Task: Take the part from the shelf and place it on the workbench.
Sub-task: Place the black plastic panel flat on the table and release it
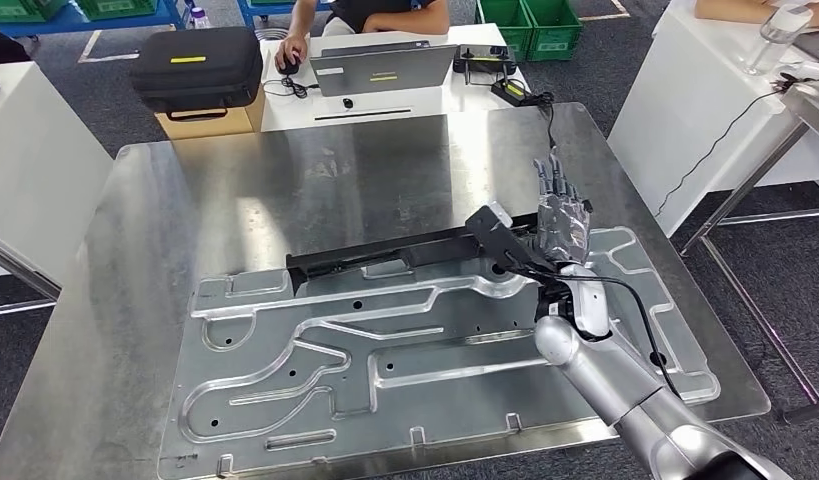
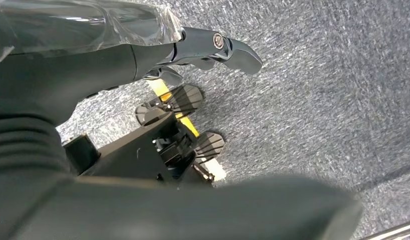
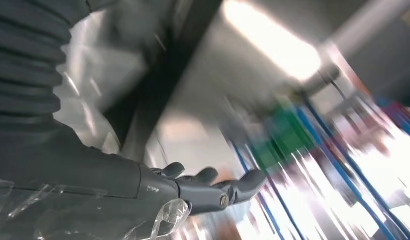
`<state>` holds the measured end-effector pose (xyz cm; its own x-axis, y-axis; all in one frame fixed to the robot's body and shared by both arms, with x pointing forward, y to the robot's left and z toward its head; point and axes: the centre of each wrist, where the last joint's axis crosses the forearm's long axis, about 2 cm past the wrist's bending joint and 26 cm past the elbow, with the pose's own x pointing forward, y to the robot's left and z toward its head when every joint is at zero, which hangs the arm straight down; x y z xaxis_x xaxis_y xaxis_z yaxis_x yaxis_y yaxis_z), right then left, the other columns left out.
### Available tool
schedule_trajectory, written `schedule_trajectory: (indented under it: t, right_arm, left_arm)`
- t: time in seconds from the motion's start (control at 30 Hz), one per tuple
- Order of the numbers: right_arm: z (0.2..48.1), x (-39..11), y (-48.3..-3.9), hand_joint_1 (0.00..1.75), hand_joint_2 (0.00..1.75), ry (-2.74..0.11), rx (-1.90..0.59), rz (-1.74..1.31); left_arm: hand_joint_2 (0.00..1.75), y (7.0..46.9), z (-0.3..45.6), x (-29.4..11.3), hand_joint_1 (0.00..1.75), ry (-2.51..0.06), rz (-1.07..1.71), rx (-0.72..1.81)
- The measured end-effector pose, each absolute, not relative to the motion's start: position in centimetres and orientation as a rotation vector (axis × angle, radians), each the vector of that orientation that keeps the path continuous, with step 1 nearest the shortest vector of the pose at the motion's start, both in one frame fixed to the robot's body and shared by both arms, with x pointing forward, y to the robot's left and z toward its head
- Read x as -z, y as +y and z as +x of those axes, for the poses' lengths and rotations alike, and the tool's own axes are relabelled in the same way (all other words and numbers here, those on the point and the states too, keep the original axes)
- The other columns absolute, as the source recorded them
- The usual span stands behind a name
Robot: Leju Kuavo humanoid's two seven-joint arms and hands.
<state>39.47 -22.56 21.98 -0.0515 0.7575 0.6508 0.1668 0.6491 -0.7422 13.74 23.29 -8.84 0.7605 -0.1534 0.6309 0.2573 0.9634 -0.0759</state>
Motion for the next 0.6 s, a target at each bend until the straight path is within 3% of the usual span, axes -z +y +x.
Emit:
schedule_trajectory:
  t: [0.23,0.6]
  right_arm:
    - [41.3,-22.6,-24.3,0.00,0.00,-1.198,-0.697,-0.231]
    - [41.9,-22.4,-25.3,0.00,0.00,-1.091,-0.805,-0.217]
  left_arm:
    - [0.00,23.2,14.1,8.7,0.00,-0.654,-0.198,0.268]
    - [0.00,23.2,14.3,8.7,0.00,-0.649,-0.199,0.280]
